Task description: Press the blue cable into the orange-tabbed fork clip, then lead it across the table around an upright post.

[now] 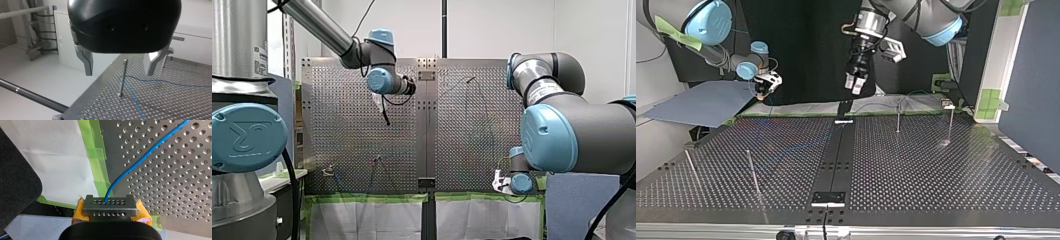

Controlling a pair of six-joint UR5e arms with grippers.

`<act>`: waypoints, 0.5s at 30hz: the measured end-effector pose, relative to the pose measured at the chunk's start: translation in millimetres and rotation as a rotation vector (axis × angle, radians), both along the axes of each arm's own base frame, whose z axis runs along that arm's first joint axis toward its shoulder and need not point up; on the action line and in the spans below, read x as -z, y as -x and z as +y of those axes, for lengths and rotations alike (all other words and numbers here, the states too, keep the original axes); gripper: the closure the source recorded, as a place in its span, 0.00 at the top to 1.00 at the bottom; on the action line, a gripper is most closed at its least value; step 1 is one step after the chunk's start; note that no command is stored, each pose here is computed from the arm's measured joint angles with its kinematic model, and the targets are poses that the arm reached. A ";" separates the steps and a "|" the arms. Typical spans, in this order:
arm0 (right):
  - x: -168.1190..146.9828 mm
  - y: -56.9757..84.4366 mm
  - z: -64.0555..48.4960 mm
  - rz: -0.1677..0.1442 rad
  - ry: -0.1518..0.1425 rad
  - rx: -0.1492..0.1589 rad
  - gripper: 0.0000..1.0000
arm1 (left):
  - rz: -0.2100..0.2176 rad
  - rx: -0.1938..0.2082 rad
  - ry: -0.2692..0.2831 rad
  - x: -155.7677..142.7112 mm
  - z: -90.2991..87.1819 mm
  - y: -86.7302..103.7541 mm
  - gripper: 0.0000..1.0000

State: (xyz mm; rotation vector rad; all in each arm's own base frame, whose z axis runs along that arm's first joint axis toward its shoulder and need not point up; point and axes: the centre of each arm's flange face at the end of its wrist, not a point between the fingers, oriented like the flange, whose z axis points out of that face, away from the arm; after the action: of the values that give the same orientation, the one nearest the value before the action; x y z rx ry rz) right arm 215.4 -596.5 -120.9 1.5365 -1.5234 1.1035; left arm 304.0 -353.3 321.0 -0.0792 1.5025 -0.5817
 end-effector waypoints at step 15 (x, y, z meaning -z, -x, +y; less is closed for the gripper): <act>-0.1 -1.4 0.1 0.000 0.001 -0.002 0.00 | 0.147 -0.027 -0.118 82.0 25.0 33.5 1.00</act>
State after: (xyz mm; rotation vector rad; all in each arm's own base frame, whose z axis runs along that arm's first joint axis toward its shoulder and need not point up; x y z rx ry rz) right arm 216.8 -596.4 -120.8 1.5381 -1.5216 1.1054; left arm 270.5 -328.3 239.0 -0.0514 1.6727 -0.4722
